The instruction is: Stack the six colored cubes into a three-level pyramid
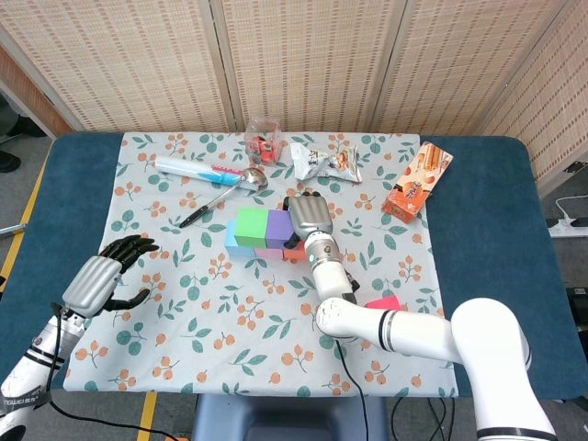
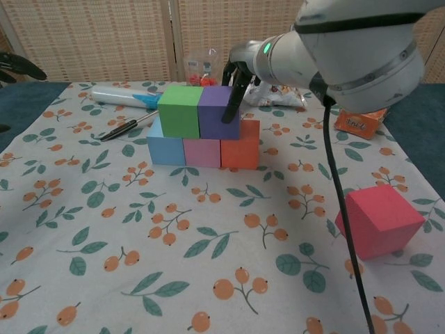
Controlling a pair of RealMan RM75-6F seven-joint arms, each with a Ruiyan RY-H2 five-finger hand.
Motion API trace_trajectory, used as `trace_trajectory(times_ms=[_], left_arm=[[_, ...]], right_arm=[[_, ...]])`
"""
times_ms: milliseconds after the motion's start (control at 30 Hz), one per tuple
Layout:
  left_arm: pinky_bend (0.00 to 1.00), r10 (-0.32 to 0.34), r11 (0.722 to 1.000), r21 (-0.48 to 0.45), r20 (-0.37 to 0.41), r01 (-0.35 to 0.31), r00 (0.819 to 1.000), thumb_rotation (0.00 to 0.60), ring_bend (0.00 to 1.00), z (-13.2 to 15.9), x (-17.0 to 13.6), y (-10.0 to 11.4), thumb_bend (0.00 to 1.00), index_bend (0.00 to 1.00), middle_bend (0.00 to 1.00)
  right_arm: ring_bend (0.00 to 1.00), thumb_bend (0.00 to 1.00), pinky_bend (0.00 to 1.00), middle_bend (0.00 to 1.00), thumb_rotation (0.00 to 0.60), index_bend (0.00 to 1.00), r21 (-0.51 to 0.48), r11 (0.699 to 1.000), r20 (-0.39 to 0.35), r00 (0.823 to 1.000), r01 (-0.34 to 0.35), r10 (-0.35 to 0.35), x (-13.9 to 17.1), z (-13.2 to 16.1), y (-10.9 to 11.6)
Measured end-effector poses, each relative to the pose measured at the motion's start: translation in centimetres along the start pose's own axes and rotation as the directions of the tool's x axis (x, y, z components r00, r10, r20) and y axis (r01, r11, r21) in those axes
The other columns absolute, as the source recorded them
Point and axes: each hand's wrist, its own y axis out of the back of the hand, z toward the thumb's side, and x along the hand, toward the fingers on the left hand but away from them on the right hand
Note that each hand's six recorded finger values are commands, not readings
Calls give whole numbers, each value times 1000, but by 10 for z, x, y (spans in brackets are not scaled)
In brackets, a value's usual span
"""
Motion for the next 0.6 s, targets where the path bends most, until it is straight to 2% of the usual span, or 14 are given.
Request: trace_trajectory(times_ms=[100,267,433,600], left_arm=[[152,0,1000,-2,0,0,1000,600,75,0,0,0,323,171,119],[152,-2,1000,0,2,2,1000,600,72,0,1,-1,322,171,117],[151,-4,1000,-1,4,4,1000,600,71,1,1,-2,321,171,115],[151,-15,1000,1,9,15,1000,600,71,2,5,-3,322,170,116]], right_arm=[[263,241,247,478,600,465,4,1000,-2,1000,-2,2,1,0,-1],[232,240,218,424,600,285,14,1000,-3,1000,-14,14,2,0,-2],[222,228,208,394,600,198,16,1000,-5,1000,-16,16,3,0,-2],[166,139,184,284,600,25,16,1000,-13,1000,-24,24,7,0,-1]])
